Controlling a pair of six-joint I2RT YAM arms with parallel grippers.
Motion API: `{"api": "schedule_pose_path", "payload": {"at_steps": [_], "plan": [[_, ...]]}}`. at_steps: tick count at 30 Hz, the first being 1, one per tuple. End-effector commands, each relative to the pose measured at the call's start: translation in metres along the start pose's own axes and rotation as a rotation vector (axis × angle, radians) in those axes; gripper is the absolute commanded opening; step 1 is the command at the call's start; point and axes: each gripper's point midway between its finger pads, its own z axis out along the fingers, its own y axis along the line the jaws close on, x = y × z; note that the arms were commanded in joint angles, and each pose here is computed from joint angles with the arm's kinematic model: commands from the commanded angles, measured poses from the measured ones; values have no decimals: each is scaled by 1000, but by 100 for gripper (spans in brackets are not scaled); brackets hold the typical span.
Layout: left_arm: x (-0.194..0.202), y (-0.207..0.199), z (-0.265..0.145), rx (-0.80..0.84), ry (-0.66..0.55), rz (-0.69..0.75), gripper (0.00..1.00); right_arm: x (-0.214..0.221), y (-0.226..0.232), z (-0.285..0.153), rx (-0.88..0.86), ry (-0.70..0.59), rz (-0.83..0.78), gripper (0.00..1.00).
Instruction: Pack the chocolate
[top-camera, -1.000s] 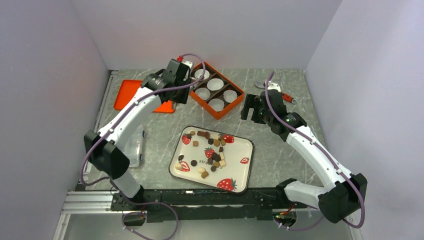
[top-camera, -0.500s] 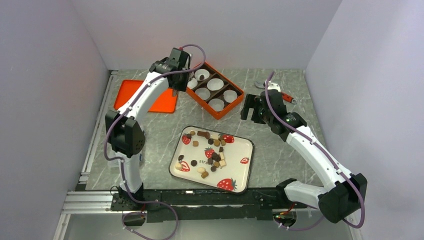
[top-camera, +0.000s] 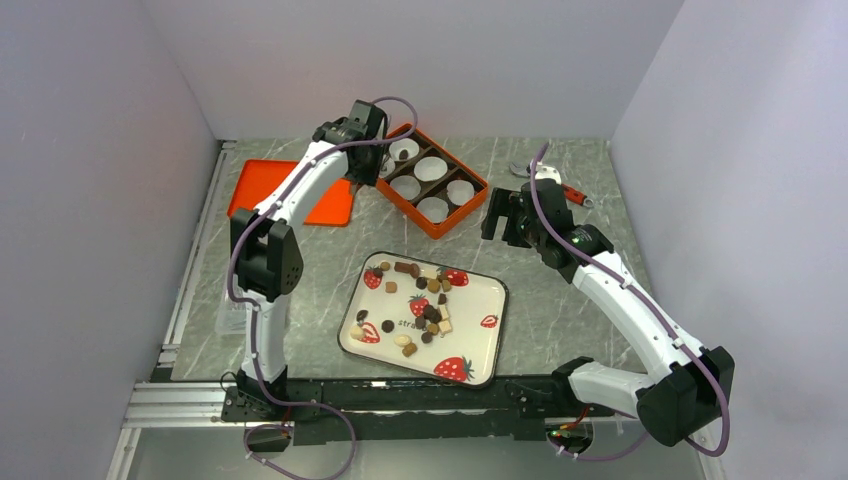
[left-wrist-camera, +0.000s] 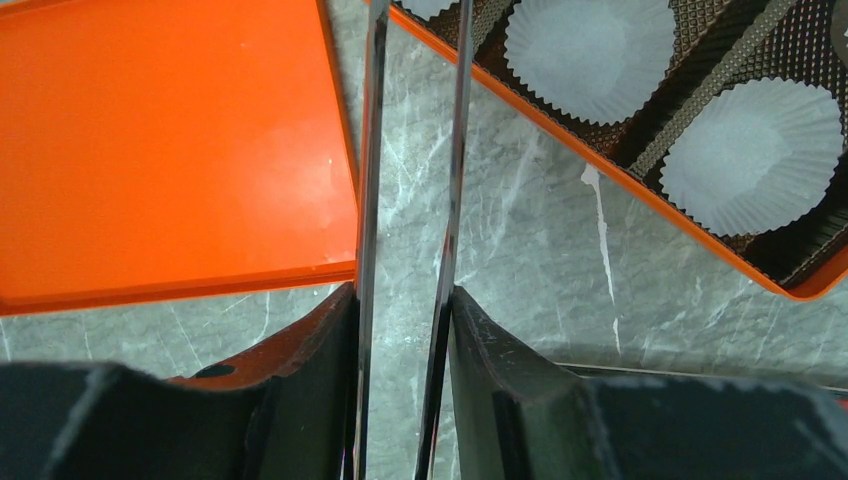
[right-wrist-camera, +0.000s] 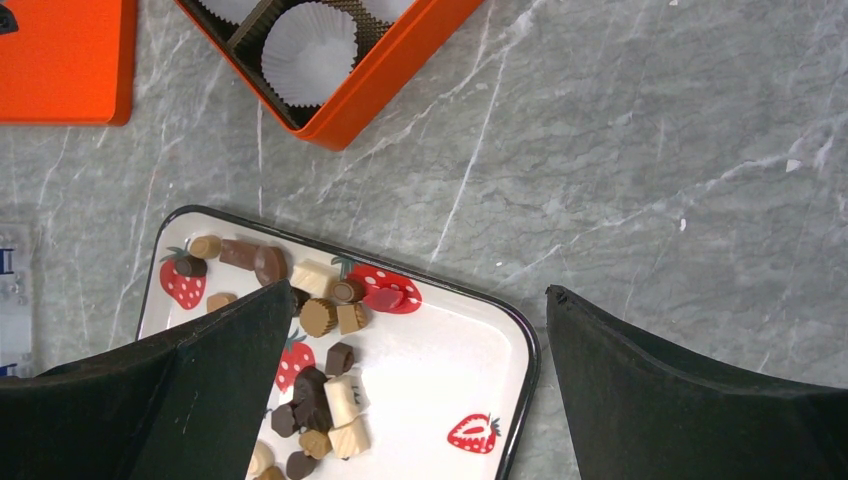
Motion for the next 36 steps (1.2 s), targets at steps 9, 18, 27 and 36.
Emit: {"api": "schedule_pose_path", "payload": {"at_steps": [9, 18, 27, 36], "plan": [[-29, 9, -10, -28, -87, -1, 42, -18, 3, -7, -8, -48, -6, 100], [-44, 10, -55, 10, -171, -26, 42, -19, 4, -6, -11, -48, -3, 100], [-15, -3, -108, 92, -203, -38, 42, -22, 8, -4, -22, -51, 2, 100], [48, -25, -144, 136, -162, 11, 42, -19, 8, -4, -25, -45, 7, 100]]}}
